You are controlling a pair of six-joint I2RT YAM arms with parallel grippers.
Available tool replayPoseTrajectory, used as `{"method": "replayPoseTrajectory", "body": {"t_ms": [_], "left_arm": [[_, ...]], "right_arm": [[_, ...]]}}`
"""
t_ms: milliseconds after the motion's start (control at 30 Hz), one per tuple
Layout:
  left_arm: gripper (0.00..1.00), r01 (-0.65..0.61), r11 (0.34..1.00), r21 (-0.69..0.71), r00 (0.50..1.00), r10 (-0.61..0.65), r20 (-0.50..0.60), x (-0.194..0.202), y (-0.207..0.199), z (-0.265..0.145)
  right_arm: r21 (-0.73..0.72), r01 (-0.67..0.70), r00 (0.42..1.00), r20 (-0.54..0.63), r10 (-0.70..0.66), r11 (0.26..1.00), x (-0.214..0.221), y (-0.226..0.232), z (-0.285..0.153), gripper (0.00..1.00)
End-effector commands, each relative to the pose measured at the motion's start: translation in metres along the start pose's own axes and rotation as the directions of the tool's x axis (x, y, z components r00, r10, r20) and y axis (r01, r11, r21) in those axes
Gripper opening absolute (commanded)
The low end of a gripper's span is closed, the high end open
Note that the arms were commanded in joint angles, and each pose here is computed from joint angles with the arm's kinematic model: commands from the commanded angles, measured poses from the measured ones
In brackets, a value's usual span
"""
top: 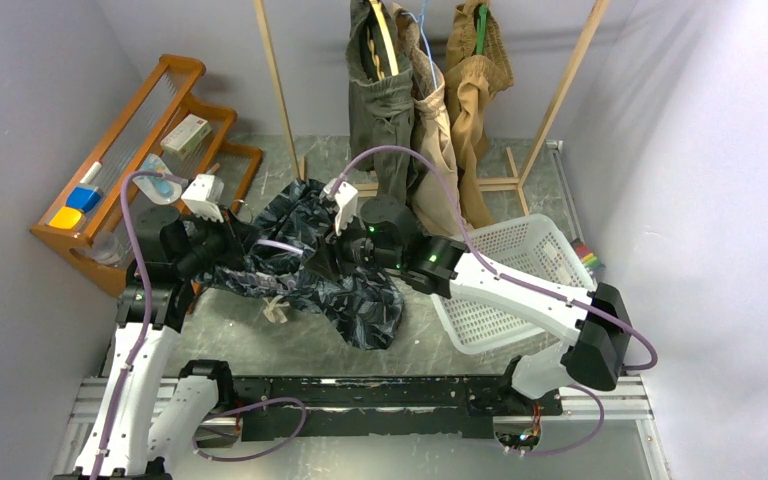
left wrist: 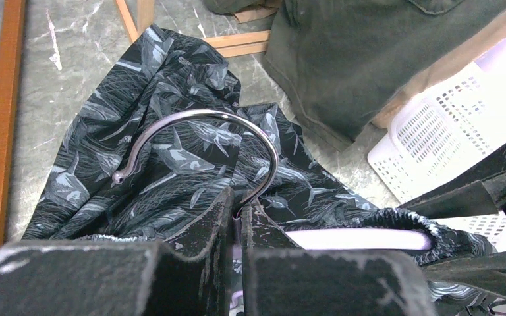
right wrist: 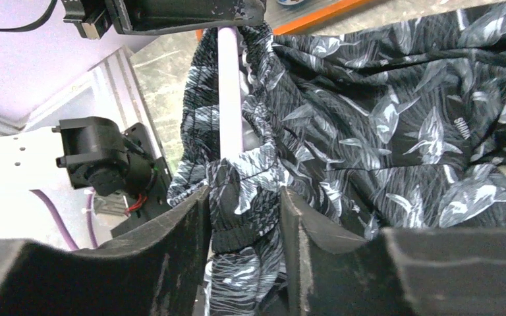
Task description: Remove the shorts from the hanger
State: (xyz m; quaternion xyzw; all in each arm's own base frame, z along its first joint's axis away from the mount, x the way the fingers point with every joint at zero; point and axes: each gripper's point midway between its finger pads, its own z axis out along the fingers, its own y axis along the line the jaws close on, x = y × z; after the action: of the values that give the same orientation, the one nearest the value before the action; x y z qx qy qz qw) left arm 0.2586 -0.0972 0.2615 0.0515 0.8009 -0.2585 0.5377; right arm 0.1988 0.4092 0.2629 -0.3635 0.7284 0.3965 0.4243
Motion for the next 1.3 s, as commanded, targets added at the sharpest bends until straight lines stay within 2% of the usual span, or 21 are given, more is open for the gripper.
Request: {"method": "replayPoseTrajectory", "body": {"t_ms": [0,33,133,200,267,367,467,600,700,1000,1133,1267], "left_arm": [[0.07,-0.038,0.998,0.050,0.998,0.035,0.056,-0.023,-0.015,-0.006],[0.07,-0.038,0.998,0.049,0.998,0.036,0.055,-0.023,-0.015,-0.006],[0.07,-0.034,0.999,0.042,0.998,0.032,0.049,-0.020,-0.013,-0.006],[0.07,-0.029,0.999,0.044,0.999,0.028,0.045,-0.020,-0.013,-0.005],[0.07,-0.029,0.998,0.047,0.999,0.027,0.047,-0.020,-0.013,-0.004],[0.07,-0.029,0.999,0.042,0.998,0.027,0.050,-0.021,-0.012,-0.004],[0.07,-0.028,0.999,0.040,0.999,0.026,0.047,-0.020,-0.012,-0.004],[0.07,-0.023,0.999,0.026,0.999,0.022,0.043,-0.018,-0.008,-0.003],[0.07,-0.003,0.999,-0.039,0.999,0.005,0.051,-0.019,0.002,-0.004],[0.07,0.035,0.982,-0.187,0.996,-0.020,0.082,-0.020,0.027,-0.008],[0.07,0.041,0.980,-0.197,0.996,-0.025,0.082,-0.019,0.030,-0.007],[0.07,0.050,0.981,-0.189,0.997,-0.037,0.069,-0.018,0.029,-0.004]], "right_arm": [[-0.021,-0.005,0.998,0.067,0.006,1.000,-0.017,0.006,0.001,0.42],[-0.017,-0.003,0.996,0.084,0.005,1.000,-0.020,0.006,-0.001,0.44],[-0.002,0.001,0.995,0.102,-0.001,1.000,-0.025,0.004,-0.005,0.60],[0.013,0.000,0.996,0.091,-0.001,1.000,-0.024,0.001,-0.003,0.61],[0.008,0.001,0.997,0.080,-0.001,1.000,-0.022,0.002,0.000,0.57],[-0.001,-0.003,0.997,0.075,0.003,1.000,-0.020,0.003,0.003,0.44],[0.005,-0.008,0.996,0.091,0.007,1.000,-0.022,0.002,0.002,0.26],[0.019,-0.007,0.993,0.114,0.005,1.000,-0.026,0.000,-0.003,0.18],[0.038,-0.006,0.993,0.116,0.001,0.999,-0.026,-0.003,-0.008,0.13],[0.144,-0.035,0.995,0.096,0.022,0.989,-0.005,-0.022,-0.024,0.17],[0.201,-0.109,0.986,0.147,0.081,0.973,-0.003,-0.034,-0.033,0.17],[0.181,-0.163,0.970,0.210,0.123,0.970,-0.012,-0.033,-0.040,0.16]]}}
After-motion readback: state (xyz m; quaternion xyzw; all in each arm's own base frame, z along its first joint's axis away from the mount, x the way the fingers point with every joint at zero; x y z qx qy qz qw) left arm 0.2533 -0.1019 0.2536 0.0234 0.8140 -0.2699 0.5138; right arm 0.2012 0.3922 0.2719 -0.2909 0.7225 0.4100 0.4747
